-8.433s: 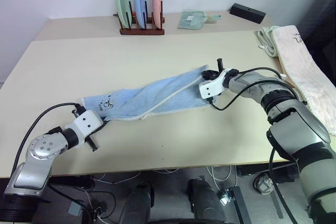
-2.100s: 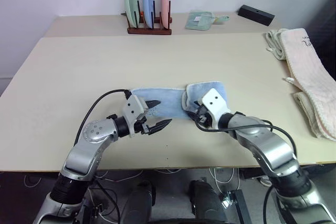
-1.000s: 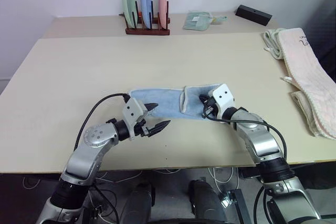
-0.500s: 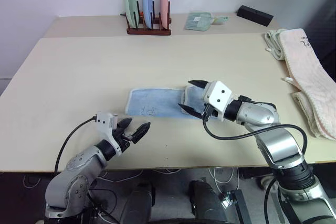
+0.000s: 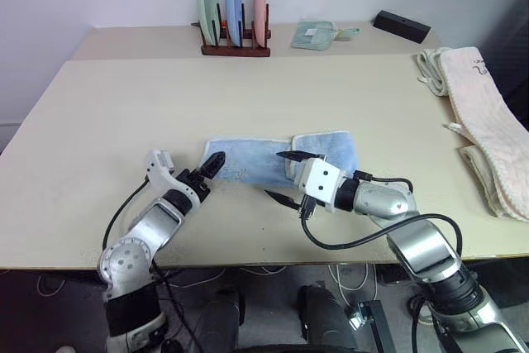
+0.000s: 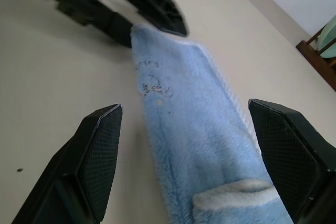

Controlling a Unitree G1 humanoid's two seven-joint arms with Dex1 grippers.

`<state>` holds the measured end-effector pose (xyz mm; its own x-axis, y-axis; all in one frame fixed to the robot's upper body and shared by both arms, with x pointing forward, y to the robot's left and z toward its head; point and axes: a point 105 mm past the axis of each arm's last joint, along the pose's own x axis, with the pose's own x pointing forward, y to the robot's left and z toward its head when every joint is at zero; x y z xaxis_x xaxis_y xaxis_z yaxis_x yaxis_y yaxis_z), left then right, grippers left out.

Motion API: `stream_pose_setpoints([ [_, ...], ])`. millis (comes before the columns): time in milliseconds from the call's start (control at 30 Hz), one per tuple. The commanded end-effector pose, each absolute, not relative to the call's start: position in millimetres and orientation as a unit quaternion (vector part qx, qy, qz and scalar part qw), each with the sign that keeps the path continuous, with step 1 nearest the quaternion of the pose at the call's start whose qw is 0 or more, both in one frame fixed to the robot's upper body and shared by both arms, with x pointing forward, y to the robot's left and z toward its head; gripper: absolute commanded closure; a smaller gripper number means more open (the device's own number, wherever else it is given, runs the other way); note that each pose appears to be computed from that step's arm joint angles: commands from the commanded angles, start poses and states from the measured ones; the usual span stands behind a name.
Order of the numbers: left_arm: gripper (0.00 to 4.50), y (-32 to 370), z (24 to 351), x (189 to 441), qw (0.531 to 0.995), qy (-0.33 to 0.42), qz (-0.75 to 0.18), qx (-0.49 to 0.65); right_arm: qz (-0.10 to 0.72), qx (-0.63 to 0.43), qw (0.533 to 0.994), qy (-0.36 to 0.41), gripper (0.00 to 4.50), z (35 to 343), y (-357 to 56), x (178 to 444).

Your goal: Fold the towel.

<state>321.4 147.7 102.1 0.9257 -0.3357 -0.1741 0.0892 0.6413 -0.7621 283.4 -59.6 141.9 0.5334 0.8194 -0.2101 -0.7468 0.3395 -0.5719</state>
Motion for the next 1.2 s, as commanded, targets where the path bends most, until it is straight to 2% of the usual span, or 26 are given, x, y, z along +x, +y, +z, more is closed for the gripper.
stream_pose_setpoints([
  [33, 0.52, 145, 84, 323, 0.896, 0.184, -0.107, -0.391, 0.480, -0.336, 0.806, -0.084, 0.54, 151, -57, 275],
  [100, 1.27, 144, 84, 325, 0.897, 0.181, -0.107, -0.389, 0.478, -0.339, 0.806, -0.082, 0.54, 150, -59, 274],
  [300, 4.44, 148, 88, 329, 0.897, 0.167, -0.108, -0.394, 0.474, -0.341, 0.808, -0.079, 0.54, 147, -61, 272],
  [433, 4.48, 159, 111, 334, 0.907, 0.110, -0.120, -0.389, 0.470, -0.352, 0.806, -0.071, 0.54, 144, -64, 274],
  [667, 4.48, 230, 169, 346, 0.962, -0.005, -0.097, -0.255, 0.454, -0.364, 0.811, -0.061, 0.54, 141, -79, 281],
  [733, 4.48, 234, 191, 348, 0.967, -0.031, -0.120, -0.222, 0.449, -0.365, 0.814, -0.059, 0.54, 140, -83, 284],
  [833, 4.48, 218, 208, 347, 0.969, -0.042, -0.173, -0.174, 0.445, -0.366, 0.815, -0.057, 0.54, 139, -85, 287],
  [933, 4.48, 174, 214, 340, 0.955, -0.034, -0.264, -0.128, 0.445, -0.364, 0.816, -0.055, 0.54, 137, -86, 288],
  [1033, 4.48, 115, 213, 325, 0.923, -0.025, -0.377, -0.071, 0.443, -0.361, 0.819, -0.046, 0.54, 131, -88, 286],
  [1133, 4.48, 65, 195, 309, 0.890, 0.000, -0.456, -0.005, 0.436, -0.359, 0.824, -0.034, 0.54, 125, -93, 285],
  [1200, 4.48, 48, 175, 308, 0.881, 0.027, -0.470, 0.030, 0.428, -0.356, 0.830, -0.029, 0.54, 123, -97, 286],
])
